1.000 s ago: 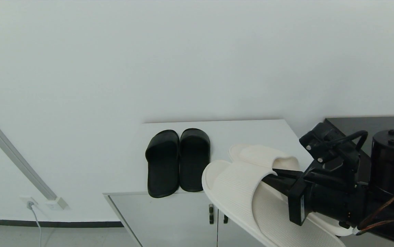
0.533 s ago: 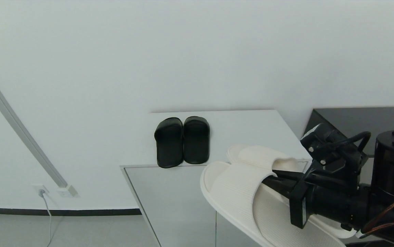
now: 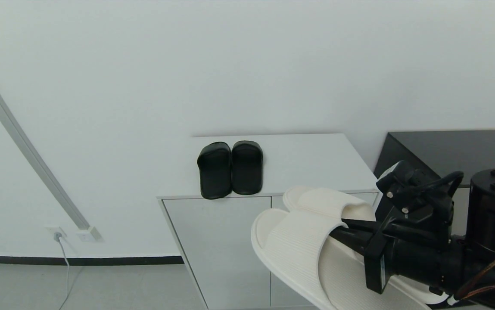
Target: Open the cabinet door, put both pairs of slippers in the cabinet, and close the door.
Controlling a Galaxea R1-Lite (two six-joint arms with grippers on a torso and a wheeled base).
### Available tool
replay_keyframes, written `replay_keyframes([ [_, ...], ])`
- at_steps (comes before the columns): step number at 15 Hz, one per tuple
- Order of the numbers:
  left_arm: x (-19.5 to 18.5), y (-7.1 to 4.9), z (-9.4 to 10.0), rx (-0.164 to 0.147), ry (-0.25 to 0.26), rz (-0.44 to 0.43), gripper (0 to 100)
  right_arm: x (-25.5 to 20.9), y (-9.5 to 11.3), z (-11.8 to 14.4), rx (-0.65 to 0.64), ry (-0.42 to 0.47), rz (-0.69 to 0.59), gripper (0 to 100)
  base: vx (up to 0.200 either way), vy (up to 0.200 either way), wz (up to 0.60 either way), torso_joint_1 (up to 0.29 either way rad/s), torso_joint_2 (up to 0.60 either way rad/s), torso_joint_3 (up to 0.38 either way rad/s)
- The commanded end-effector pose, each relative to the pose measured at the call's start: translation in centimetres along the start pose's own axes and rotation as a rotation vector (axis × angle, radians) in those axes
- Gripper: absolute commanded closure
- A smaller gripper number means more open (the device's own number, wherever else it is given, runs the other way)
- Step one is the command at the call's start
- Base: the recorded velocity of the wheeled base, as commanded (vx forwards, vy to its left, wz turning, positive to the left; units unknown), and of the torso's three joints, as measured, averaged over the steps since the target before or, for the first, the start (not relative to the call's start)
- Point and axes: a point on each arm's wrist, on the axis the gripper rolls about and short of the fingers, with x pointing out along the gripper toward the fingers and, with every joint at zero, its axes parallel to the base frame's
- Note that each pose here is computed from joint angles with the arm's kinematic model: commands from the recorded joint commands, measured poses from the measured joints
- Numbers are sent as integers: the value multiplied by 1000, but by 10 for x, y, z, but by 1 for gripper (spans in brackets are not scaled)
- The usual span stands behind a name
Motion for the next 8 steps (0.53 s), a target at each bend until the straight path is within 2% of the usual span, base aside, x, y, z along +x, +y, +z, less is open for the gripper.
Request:
replay_keyframes([
  [1, 0, 0, 0, 0, 1, 0, 100, 2, 0, -2, -2, 11, 0, 100, 0, 0, 0, 0, 0, 0],
  [6, 0, 0, 0, 0, 1, 0, 100, 5, 0, -6, -2, 29, 0, 100, 0, 0, 0, 0, 0, 0],
  [8, 0, 0, 0, 0, 1, 0, 100, 5, 0, -6, -2, 31, 0, 100, 0, 0, 0, -110, 283, 159],
])
